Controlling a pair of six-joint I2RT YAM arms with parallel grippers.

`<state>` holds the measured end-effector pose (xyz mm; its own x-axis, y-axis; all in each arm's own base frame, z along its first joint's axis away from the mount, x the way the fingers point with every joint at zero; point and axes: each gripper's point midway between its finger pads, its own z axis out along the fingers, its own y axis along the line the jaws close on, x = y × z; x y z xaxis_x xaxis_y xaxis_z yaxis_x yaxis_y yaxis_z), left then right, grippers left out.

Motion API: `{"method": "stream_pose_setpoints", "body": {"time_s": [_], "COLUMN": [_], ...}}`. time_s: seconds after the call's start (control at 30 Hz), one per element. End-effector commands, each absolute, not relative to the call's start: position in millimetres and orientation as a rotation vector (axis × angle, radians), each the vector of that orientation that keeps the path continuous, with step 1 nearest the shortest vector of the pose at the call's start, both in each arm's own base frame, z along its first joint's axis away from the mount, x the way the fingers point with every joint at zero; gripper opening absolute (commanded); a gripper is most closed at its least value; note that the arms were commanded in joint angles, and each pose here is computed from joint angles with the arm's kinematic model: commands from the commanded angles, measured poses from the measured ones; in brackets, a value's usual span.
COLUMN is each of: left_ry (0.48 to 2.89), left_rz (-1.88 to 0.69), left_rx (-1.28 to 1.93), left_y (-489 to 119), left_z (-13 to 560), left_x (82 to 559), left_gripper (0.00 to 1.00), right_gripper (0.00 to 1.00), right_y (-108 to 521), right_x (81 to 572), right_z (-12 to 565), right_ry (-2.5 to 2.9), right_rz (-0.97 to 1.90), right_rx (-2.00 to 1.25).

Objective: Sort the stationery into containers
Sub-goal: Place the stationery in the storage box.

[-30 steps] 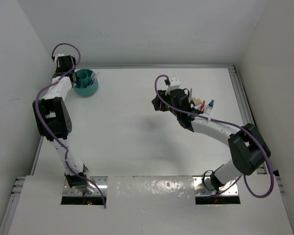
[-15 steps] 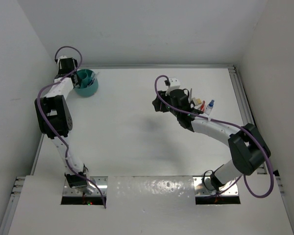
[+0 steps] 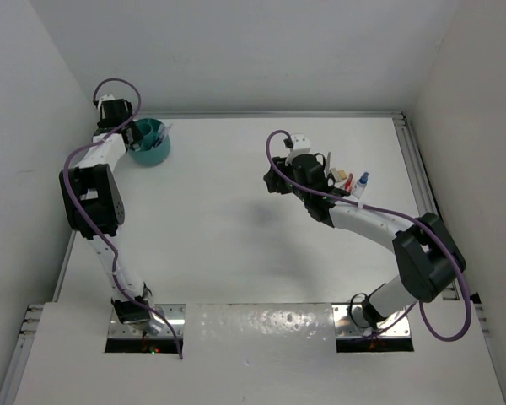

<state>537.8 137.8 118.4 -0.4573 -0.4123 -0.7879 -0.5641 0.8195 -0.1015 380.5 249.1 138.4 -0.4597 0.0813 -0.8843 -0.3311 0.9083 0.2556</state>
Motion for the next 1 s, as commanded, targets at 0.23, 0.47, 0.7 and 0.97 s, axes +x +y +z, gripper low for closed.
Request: {"method": "stream_pose_setpoints", "body": {"time_s": [0.23,0.47,0.7,0.97], "left_ry": [1.994,1.860,1.919,2.107], "left_rz": [0.223,0.207,0.129,-0.154], "left_rx": [-0.740,-0.660,-0.292,-0.095], "left_y": [151.9,150.3,111.1,48.5], "left_z": [168.4,255.3,296.0,266.9], "left_x": [548.8,546.1,531.0,489.2], "left_gripper": [0.55,0.44,0.36,0.36], "right_gripper": [0.50,0.06,0.16,0.24], "right_y": [240.3,156.1,54.9,17.3], "right_x": [383.8,354.6,329.3,349.2], "right_z": [180.4,151.5,86.0,58.0], "right_ry": [1.925,2.086,2.343,2.365], "right_rz": [0.462,0.199,-0.076,-0.266], "right_rx": [-0.144,0.109,0.399,0.507]}}
